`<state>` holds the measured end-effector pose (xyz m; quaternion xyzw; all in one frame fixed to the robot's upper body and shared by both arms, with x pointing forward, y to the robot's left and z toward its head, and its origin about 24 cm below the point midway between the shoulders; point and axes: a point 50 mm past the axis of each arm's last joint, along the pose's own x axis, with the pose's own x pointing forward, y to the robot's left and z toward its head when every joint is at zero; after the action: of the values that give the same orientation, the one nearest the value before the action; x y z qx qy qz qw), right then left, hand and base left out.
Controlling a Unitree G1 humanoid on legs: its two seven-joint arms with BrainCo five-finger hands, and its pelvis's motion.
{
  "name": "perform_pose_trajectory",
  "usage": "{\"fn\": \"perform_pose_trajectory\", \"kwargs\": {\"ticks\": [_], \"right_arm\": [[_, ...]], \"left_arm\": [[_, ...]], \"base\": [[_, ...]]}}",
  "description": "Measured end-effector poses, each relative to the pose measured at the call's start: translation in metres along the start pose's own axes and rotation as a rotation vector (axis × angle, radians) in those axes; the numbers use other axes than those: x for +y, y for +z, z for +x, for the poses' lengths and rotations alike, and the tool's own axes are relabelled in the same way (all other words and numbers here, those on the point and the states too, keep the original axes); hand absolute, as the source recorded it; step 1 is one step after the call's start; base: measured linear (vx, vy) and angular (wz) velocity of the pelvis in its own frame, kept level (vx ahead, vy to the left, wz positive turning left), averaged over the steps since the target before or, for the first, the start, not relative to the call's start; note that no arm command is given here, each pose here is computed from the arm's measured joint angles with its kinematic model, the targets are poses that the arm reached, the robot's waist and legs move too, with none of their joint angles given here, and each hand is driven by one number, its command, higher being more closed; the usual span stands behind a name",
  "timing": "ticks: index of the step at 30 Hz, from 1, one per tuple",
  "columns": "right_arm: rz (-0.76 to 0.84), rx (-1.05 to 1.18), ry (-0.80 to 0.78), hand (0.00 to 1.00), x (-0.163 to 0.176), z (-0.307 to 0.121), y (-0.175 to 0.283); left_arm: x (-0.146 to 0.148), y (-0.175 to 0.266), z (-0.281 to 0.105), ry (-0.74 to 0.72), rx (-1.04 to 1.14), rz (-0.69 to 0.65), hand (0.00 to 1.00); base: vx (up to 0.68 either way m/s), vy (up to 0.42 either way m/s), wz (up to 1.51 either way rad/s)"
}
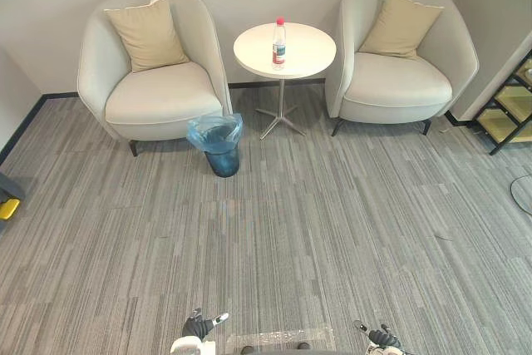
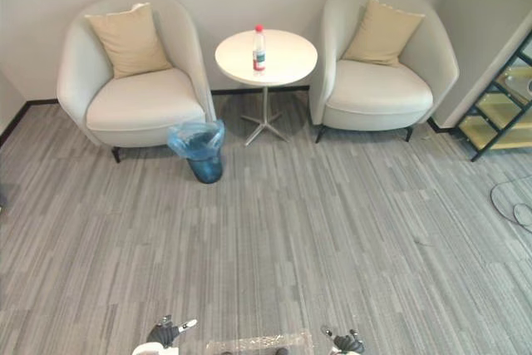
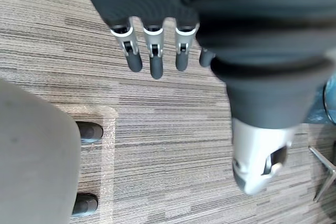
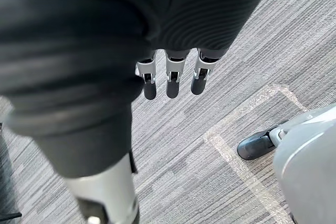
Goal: Gather rubbish on tea table into small bin, then transfer packed bag to large trash can.
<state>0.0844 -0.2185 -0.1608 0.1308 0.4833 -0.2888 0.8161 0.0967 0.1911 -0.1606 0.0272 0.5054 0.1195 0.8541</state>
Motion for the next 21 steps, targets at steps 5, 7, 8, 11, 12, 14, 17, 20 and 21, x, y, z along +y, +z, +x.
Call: {"fn": "perform_pose_trajectory", "kwargs": {"ticks": [5,7,8,11,12,14,17,20,21], "right_arm": [[-0.002,0.023,-0.001,0.0,0.0,-0.0002,-0.0042],[-0.002,0.023,-0.001,0.0,0.0,-0.0002,-0.0043],[-0.002,0.023,-0.001,0.0,0.0,-0.0002,-0.0043],[-0.002,0.021,0.0,0.0,0.0007,0.0,-0.0035],[-0.002,0.022,0.001,0.0,0.0007,0.0,-0.0035],[-0.003,0.022,0.0,0.0,0.0006,-0.0001,-0.0038],[-0.004,0.025,0.001,0.0,0.0005,-0.0002,-0.0042],[-0.006,0.024,0.002,0.0,0.0009,-0.0002,-0.0041],[-0.006,0.025,0.003,0.0,0.0009,-0.0002,-0.0043]], "left_arm": [[0.0016,0.0011,0.0009,0.01,0.005,-0.014,0.0],[0.0017,0.0012,0.001,0.01,0.005,-0.014,0.0],[0.0017,0.0011,0.001,0.01,0.005,-0.014,0.0],[0.0016,0.0011,0.001,0.011,0.005,-0.015,0.0],[0.0016,0.0011,0.001,0.011,0.005,-0.015,0.0],[0.0016,0.0011,0.001,0.01,0.006,-0.015,0.0],[0.0013,0.0011,0.001,0.009,0.006,-0.012,0.0],[0.0008,0.0012,0.0011,0.006,0.007,-0.006,0.0],[0.0,0.0016,0.0015,0.001,0.007,0.007,0.0]], "base": [[0.0,0.0,0.0],[0.0,0.0,0.0],[0.0,0.0,0.0],[0.0,0.0,0.0],[0.0,0.0,0.0],[0.0,0.0,0.04],[0.0,0.0,0.03],[0.0,0.0,0.0],[0.0,0.0,0.0]]}}
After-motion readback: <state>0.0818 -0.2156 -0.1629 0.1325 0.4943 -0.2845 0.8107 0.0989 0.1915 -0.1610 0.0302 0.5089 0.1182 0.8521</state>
